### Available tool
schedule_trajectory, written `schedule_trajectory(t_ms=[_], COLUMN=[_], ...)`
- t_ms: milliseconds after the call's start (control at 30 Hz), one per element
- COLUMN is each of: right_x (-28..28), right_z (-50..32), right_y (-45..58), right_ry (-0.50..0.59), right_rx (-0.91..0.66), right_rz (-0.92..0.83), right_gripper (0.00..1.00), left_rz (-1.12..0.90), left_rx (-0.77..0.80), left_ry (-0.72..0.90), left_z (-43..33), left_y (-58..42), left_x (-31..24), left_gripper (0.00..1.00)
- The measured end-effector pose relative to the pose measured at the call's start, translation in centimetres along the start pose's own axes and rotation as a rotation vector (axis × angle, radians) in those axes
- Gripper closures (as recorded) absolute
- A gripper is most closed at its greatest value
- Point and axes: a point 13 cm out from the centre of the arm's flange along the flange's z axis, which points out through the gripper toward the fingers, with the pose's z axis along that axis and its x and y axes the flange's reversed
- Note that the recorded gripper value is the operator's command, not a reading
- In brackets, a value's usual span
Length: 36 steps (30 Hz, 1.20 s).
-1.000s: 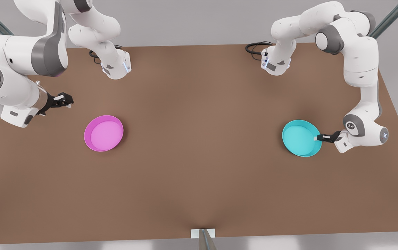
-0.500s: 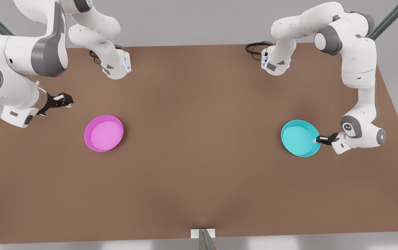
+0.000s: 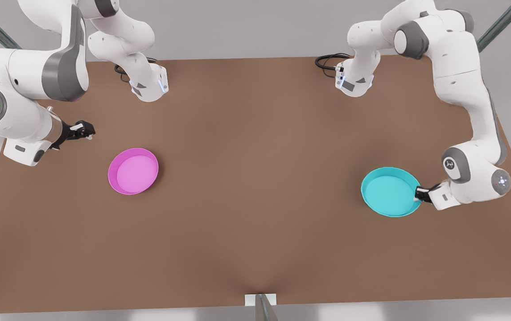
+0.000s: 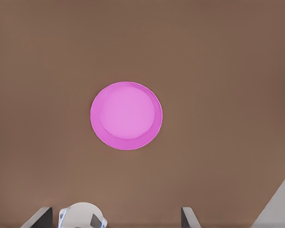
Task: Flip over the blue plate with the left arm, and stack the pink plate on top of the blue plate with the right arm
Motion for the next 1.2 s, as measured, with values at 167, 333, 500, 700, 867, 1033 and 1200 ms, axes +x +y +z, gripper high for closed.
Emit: schedule_trajectory(t_ms=[167,333,500,700,867,1033,1200], right_x=[0.0,-0.1,-0.1,0.1,-0.1,-0.2,-0.4], right_z=[0.3,0.4,0.4,0.7,1.0,1.2,1.6], right_y=[-0.5,-0.6,-0.9,-1.3,-1.3,-1.2,-1.4], right_ry=[0.001,-0.004,-0.007,-0.009,-0.005,-0.002,0.005], right_rx=[-0.016,-0.026,-0.032,-0.054,-0.06,-0.064,-0.076], right_rz=[0.01,0.009,0.012,0.019,0.017,0.016,0.019], right_gripper=[0.0,0.0,0.0,0.0,0.0,0.0,0.0], left_rz=[0.197,0.209,0.074,0.022,-0.054,-0.112,-0.187], left_rx=[-0.267,-0.66,-1.221,-1.494,-1.611,-1.631,-1.559], left_ry=[0.042,0.128,0.095,-0.15,-0.363,-0.702,-0.961], left_z=[-12.9,-15.7,-16.6,-7.7,-0.3,5.7,10.0], left_y=[-16.4,-29.6,-37.8,-51.6,-52.6,-53.4,-54.1], left_x=[-10.6,-12.5,-12.7,-11.1,-9.4,-10.8,-11.5], left_gripper=[0.79,0.79,0.79,0.79,0.79,0.79,0.79])
